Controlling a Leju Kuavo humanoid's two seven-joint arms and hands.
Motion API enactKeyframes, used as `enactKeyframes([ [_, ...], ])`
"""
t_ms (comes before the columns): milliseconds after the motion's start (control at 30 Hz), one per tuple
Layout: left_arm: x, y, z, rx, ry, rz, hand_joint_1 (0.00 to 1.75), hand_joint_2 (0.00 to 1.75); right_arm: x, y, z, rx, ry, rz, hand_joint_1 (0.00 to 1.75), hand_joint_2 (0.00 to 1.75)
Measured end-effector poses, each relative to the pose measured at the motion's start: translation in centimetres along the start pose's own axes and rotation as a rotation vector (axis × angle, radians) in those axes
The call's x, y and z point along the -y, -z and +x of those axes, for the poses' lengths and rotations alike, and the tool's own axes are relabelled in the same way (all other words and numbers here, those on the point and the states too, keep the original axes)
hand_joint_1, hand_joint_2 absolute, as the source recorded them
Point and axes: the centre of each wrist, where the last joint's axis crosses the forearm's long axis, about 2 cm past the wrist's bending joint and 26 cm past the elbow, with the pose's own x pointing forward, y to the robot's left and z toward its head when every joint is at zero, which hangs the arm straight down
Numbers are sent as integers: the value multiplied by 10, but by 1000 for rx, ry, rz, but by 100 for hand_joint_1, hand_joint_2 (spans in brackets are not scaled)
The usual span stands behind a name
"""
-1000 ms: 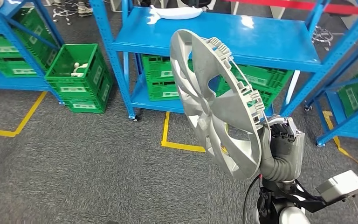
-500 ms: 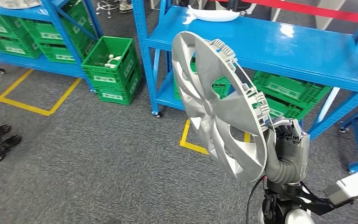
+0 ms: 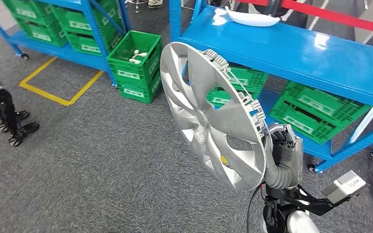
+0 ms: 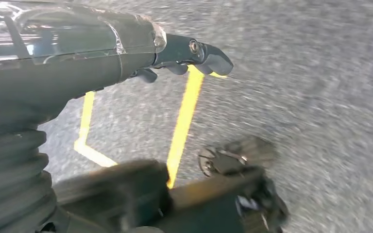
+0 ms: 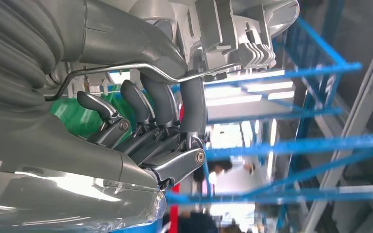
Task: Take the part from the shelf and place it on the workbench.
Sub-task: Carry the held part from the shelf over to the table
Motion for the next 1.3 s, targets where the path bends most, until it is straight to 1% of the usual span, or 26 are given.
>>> enactKeyframes([
  [267, -3, 1, -1, -18, -7, 4, 0, 175, -1, -7, -9, -33, 1, 4, 175, 175],
  [400, 2, 0, 0, 15, -22, -7, 0, 175, -1, -6, -11, -34, -14, 11, 175, 175],
  [600, 18, -4, 3, 64, -16, -38, 0, 175, -1, -1, -9, -50, -50, 29, 175, 175],
  [733, 24, -5, 4, 69, -12, -53, 0, 175, -1, -1, -8, -61, -56, 30, 175, 175],
  [1000, 30, -7, 6, 93, -4, -62, 0, 175, -3, 0, -7, -66, -60, 28, 175, 175],
  [1167, 27, -6, 8, 138, 7, -39, 0, 175, -6, -2, -9, -74, -59, 25, 175, 175],
  [1300, 25, -6, 8, 138, 31, -41, 0, 175, -9, 0, -11, -70, -61, 38, 175, 175],
])
